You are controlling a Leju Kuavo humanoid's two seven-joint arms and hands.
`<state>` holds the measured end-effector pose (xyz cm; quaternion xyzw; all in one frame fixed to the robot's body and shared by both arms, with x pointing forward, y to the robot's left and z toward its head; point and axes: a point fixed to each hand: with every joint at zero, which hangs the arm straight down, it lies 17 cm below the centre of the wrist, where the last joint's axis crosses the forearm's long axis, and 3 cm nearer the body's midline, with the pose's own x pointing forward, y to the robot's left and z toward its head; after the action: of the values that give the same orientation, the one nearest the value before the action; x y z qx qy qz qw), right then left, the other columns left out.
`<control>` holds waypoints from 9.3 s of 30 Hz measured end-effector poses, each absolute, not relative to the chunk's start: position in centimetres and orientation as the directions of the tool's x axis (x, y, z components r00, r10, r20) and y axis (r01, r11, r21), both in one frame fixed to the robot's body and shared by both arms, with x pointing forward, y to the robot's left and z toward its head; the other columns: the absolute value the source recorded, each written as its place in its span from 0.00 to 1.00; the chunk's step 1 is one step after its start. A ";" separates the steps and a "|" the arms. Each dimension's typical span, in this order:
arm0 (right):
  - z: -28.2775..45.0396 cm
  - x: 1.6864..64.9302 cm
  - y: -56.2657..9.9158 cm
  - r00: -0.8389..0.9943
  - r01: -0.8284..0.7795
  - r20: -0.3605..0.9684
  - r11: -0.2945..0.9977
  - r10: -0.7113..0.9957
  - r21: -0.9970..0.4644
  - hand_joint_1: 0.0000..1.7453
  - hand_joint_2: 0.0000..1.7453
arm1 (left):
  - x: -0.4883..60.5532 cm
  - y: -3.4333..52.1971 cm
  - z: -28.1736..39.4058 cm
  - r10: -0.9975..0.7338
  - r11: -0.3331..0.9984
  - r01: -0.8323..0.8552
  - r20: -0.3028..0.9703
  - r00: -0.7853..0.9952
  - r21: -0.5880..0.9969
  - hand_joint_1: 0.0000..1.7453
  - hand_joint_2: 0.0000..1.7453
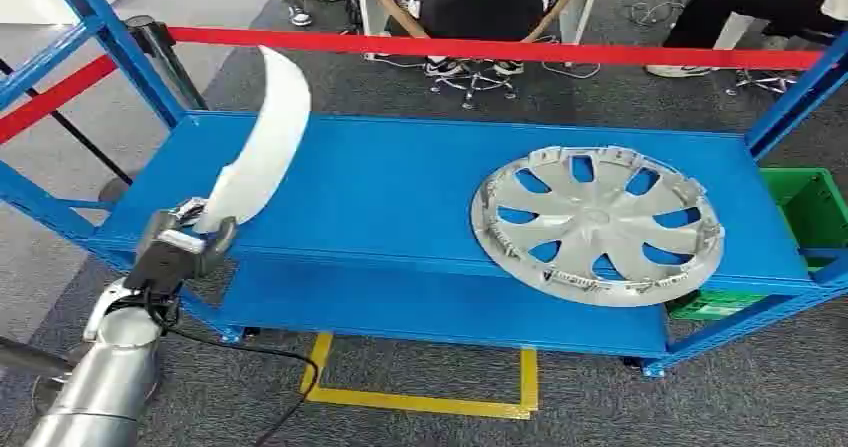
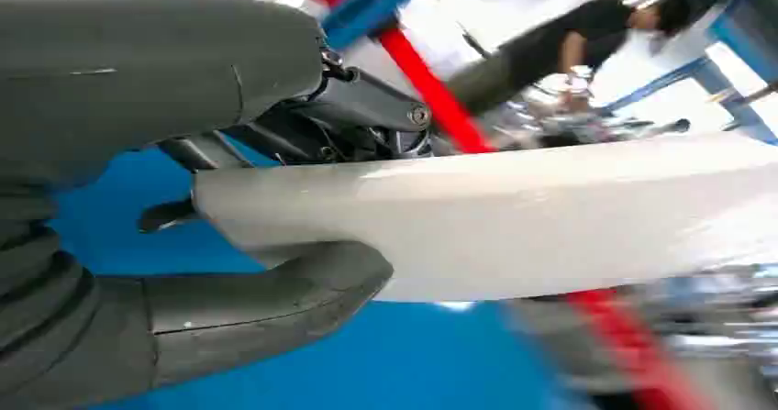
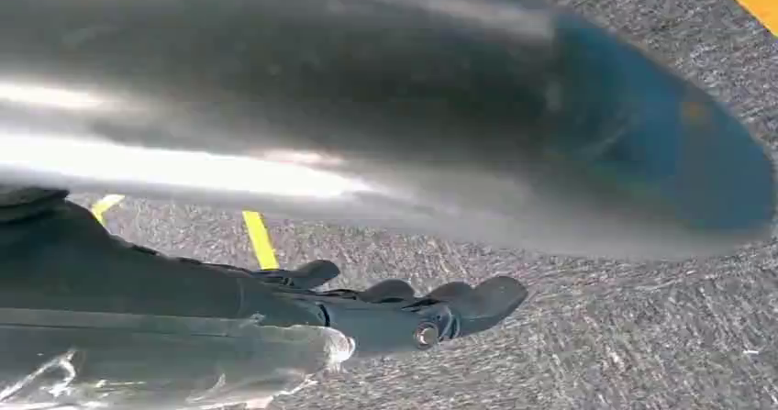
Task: Take the parts from the cabinet and place them on the table.
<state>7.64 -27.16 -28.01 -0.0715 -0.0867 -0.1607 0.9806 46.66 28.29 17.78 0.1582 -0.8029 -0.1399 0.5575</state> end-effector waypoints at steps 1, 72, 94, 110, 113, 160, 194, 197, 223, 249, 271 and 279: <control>-28.0 7.6 -27.2 0.933 0.329 0.193 0.938 -0.304 -0.114 0.00 0.00 | 46.1 27.7 19.0 -0.303 0.952 -0.076 0.879 -0.367 0.297 1.00 1.00; -27.6 9.1 -24.1 0.905 0.384 0.217 0.923 -0.366 -0.041 0.00 0.00 | 35.4 25.9 27.1 -0.224 0.974 -0.174 0.741 -0.633 0.146 1.00 1.00; -27.6 9.5 -24.9 0.902 0.385 0.233 0.922 -0.364 -0.049 0.00 0.00 | 35.4 24.8 27.0 -0.198 0.980 -0.139 0.747 -0.635 0.142 1.00 1.00; -27.6 9.3 -25.0 0.904 0.382 0.230 0.922 -0.361 -0.053 0.00 0.00 | 35.4 24.7 27.0 -0.178 0.984 -0.125 0.748 -0.639 0.126 1.00 1.00; -27.7 8.7 -25.0 0.907 0.378 0.224 0.924 -0.357 -0.056 0.00 0.00 | 35.4 24.6 26.8 -0.172 0.985 -0.116 0.752 -0.636 0.128 1.00 1.00; -27.7 8.8 -25.9 0.918 0.351 0.239 0.929 -0.317 -0.115 0.00 0.00 | 35.5 25.1 26.4 -0.126 0.991 -0.109 0.767 -0.630 0.073 1.00 1.00; -27.6 8.9 -25.2 0.924 0.328 0.248 0.938 -0.293 -0.114 0.00 0.00 | 35.0 27.4 25.2 -0.115 0.990 -0.137 0.783 -0.611 0.038 1.00 1.00; -27.5 9.2 -25.0 0.923 0.328 0.251 0.938 -0.293 -0.110 0.00 0.00 | 35.0 27.5 25.2 -0.117 0.989 -0.139 0.783 -0.610 0.040 1.00 1.00; -27.4 9.3 -24.4 0.895 0.408 0.246 0.905 -0.372 -0.119 0.00 0.00 | 37.2 25.0 26.4 -0.064 0.997 -0.064 0.770 -0.635 0.030 1.00 1.00; -27.3 9.5 -24.5 0.901 0.396 0.249 0.909 -0.356 -0.133 0.00 0.00 | 37.6 25.0 24.8 -0.032 0.999 -0.054 0.797 -0.603 -0.001 1.00 1.00; -27.4 9.4 -24.7 0.901 0.395 0.250 0.908 -0.354 -0.137 0.00 0.00 | 37.5 24.6 24.6 -0.020 0.999 -0.046 0.800 -0.599 -0.009 1.00 1.00; -27.4 9.5 -24.6 0.900 0.397 0.251 0.908 -0.356 -0.135 0.00 0.00 | 37.5 24.7 24.5 -0.022 0.999 -0.047 0.802 -0.597 -0.008 1.00 1.00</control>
<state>9.52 -24.63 -27.35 -0.0918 -0.1112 -0.1938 0.9704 37.46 24.70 24.47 0.0192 -0.8936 0.0141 0.4483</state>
